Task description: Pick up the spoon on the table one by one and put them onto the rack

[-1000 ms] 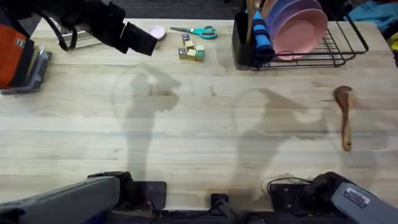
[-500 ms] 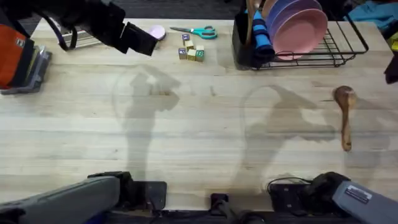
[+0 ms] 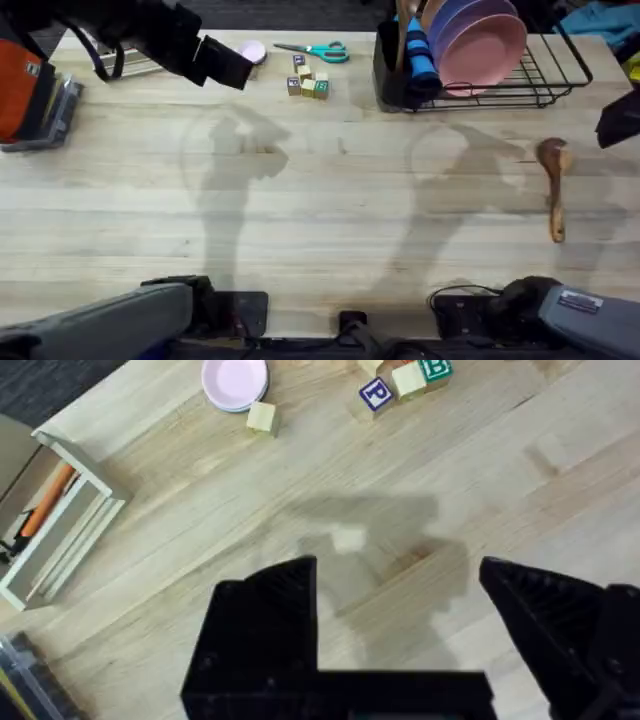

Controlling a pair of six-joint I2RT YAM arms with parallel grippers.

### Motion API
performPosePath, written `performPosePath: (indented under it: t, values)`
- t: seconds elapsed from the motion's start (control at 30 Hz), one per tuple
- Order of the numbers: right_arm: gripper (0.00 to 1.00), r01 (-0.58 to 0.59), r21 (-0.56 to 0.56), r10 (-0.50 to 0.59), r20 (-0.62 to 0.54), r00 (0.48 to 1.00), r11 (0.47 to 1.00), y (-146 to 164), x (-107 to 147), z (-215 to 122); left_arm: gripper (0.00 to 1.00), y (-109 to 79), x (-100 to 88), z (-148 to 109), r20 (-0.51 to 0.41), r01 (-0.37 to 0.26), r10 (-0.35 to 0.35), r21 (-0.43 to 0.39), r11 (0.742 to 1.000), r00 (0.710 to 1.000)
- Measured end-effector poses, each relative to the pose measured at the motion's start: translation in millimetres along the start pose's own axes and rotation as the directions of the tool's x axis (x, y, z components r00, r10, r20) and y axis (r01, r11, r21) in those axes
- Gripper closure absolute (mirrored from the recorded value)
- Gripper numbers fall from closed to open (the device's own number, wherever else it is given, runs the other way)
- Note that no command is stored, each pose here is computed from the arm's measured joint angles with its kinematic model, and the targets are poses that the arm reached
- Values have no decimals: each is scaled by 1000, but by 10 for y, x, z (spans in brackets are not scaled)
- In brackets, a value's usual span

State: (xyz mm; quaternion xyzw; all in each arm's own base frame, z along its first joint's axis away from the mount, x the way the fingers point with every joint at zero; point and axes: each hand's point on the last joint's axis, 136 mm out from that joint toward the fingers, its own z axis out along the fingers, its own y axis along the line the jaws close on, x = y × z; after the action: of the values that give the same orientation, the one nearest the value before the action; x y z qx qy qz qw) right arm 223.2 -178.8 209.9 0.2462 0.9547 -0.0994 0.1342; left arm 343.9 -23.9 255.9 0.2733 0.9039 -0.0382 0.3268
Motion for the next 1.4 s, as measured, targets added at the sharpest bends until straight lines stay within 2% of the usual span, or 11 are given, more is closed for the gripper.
performPosePath:
  t: [0.13,0.23,0.47,0.73,0.83,1.07,1.27,1.4]
  values:
    - [4,-1,7,1,49,999,1000,-14,-140,58,7,0,0,1,0,0,0,0,1000,1000]
    - [4,-4,9,4,62,998,1000,-9,-152,199,7,0,-1,0,0,0,0,0,1000,1000]
    - [5,1,2,-1,5,1000,1000,62,80,661,7,0,0,1,0,0,0,0,1000,1000]
    - [4,-1,2,1,3,1000,1000,113,240,1052,7,0,0,1,0,0,0,0,1000,1000]
    - [4,-1,2,1,4,1000,1000,121,264,1103,7,0,0,0,0,0,0,0,1000,1000]
    - [4,-6,10,6,63,998,1000,101,112,1117,7,1,0,1,0,0,0,0,1000,1000]
    - [4,0,0,0,-6,1000,1000,129,181,1323,7,1,0,1,0,0,0,0,1000,1000]
    - [5,1,-1,-1,-14,1000,1000,133,179,1373,7,1,0,1,0,0,0,0,1000,1000]
